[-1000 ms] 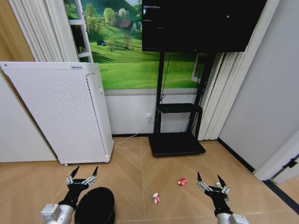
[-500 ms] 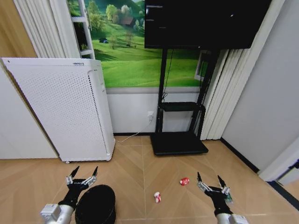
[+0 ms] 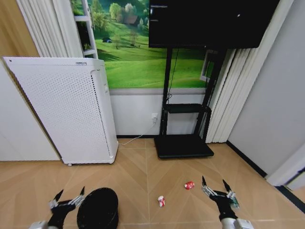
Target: Pick up the trash bin and place the garbage on the floor into it.
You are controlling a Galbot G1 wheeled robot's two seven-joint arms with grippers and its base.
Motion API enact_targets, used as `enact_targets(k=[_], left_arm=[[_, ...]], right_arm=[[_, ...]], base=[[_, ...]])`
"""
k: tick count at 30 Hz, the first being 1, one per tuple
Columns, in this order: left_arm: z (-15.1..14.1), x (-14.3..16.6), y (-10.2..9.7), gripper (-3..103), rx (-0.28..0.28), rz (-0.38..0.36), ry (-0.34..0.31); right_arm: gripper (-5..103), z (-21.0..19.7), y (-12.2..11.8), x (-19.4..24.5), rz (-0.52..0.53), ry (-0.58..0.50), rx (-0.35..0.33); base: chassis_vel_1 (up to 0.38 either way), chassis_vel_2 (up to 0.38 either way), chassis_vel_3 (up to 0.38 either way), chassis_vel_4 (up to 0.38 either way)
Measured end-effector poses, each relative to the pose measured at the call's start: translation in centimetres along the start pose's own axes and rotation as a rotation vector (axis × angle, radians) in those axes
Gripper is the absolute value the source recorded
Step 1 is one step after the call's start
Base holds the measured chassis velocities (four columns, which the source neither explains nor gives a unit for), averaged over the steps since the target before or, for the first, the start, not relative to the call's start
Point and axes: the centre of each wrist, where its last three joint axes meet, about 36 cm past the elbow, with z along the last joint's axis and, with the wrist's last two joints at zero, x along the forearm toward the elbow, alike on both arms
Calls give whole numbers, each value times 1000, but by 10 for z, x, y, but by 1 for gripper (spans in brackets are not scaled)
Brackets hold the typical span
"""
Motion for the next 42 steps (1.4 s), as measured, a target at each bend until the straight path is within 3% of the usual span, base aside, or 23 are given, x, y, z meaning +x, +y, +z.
enact_targets(k=[1,2,4,5,6,7,9,11,12,22,30,35,38,40,42], left_arm=[[1,0,11,100,54,-24,40],[1,0,11,100,54,-24,40],[2,-6,20,100,116,-34,94],[2,-6,20,100,116,-34,94],[5,-11,22,100,157,-29,137],[5,-11,22,100,157,-29,137],[16,-20,22,100,200,-15,200],[18,-23,21,100,208,-11,210],[30,-38,17,100,236,8,254],[42,-71,8,100,242,85,287],[56,-88,-1,96,212,128,394],[59,-90,-4,82,203,139,406],[61,-91,-5,66,196,141,414],[62,-91,-5,66,196,140,416],[64,-92,-4,55,196,141,421]], right_arm=[[100,3,2,-2,-1,2,-6],[100,3,2,-2,-1,2,-6],[100,5,5,-4,-7,4,-15],[100,5,5,-4,-7,4,-15],[100,6,7,-4,-11,6,-19],[100,6,7,-4,-11,6,-19],[100,7,7,-5,-15,8,-19],[100,7,7,-5,-16,8,-18],[100,7,6,-6,-22,9,-12],[100,8,3,-5,-24,12,-10],[100,7,-1,-6,-20,12,-7],[100,7,-1,-6,-17,13,-9],[100,7,1,-5,-13,15,-14],[100,7,1,-5,-13,15,-14],[100,7,1,-5,-13,15,-15]], base=[[0,0,0,0],[0,0,0,0],[0,0,0,0],[0,0,0,0],[0,0,0,0],[0,0,0,0],[0,0,0,0],[0,0,0,0],[0,0,0,0],[0,0,0,0],[0,0,0,0],[0,0,0,0],[0,0,0,0],[0,0,0,0],[0,0,0,0]])
